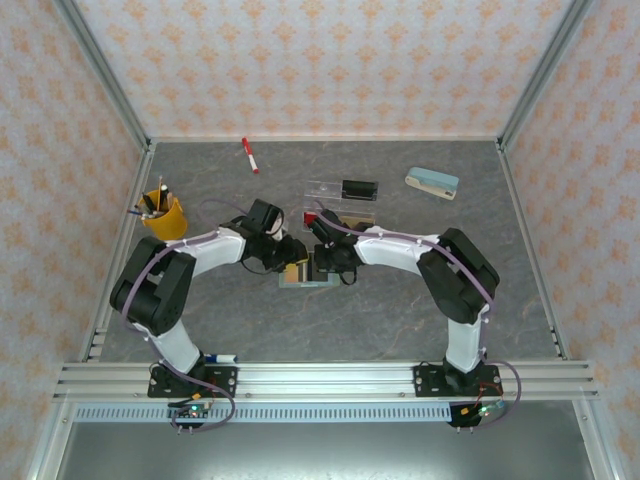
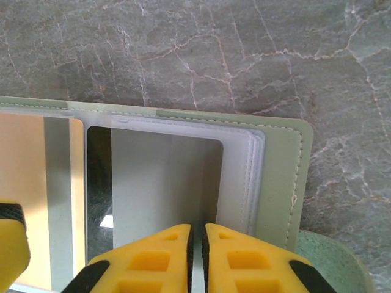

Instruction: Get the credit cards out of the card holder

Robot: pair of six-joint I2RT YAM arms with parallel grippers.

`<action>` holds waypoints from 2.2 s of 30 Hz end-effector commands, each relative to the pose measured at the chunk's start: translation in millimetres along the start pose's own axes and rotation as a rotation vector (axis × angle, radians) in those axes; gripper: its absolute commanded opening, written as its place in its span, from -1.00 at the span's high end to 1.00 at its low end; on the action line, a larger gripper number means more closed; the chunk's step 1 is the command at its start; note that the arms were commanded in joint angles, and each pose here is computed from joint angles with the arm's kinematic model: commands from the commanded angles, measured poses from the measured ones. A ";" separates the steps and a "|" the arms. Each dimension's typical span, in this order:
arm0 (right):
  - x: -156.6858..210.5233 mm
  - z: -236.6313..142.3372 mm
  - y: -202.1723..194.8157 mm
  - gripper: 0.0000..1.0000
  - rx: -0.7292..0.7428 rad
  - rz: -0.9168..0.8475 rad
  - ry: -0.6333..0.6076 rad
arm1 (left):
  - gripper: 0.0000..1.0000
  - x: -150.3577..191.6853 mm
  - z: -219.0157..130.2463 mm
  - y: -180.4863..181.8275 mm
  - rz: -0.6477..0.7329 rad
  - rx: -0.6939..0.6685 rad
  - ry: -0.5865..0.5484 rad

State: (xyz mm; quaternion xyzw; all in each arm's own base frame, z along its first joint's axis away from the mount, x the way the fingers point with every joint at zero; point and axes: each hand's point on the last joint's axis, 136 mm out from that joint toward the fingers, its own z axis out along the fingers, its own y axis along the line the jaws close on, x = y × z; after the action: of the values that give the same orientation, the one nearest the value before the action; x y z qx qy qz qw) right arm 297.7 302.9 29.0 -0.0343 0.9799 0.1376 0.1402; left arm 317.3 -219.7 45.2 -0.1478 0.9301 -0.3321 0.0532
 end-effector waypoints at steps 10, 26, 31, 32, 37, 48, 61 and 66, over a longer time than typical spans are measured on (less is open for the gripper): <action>13.3 14.6 -20.4 0.68 0.053 0.049 0.065 | 0.41 0.4 15.5 -4.4 0.019 0.027 0.047; 21.8 22.5 -22.0 0.69 0.036 0.061 0.099 | 0.40 6.7 28.5 -1.3 0.022 0.008 0.104; 23.3 24.9 -21.2 0.69 0.030 0.064 0.107 | 0.38 9.2 30.3 -5.1 0.026 0.040 0.121; 24.6 25.7 -21.9 0.69 0.032 0.065 0.112 | 0.38 9.9 29.9 -8.7 0.033 0.059 0.124; 27.3 29.1 -25.8 0.69 0.044 0.071 0.123 | 0.44 9.2 24.0 -23.3 0.060 0.146 0.122; 30.3 32.0 -40.2 0.70 0.111 0.063 0.124 | 0.61 1.2 6.4 -36.4 0.030 0.286 0.086; 28.9 29.9 -41.6 0.71 0.108 0.064 0.114 | 1.00 4.0 -0.6 -37.8 0.035 0.300 0.073; 25.9 26.0 -38.4 0.71 0.092 0.067 0.099 | 1.00 3.6 -1.3 -30.1 0.048 0.247 0.065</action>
State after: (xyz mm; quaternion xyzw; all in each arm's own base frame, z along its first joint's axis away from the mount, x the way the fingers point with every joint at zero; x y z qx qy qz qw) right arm 301.1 303.3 26.1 -0.0122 0.9791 0.1609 0.1237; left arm 319.5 -237.0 43.2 -0.1403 0.8905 -0.4318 0.0285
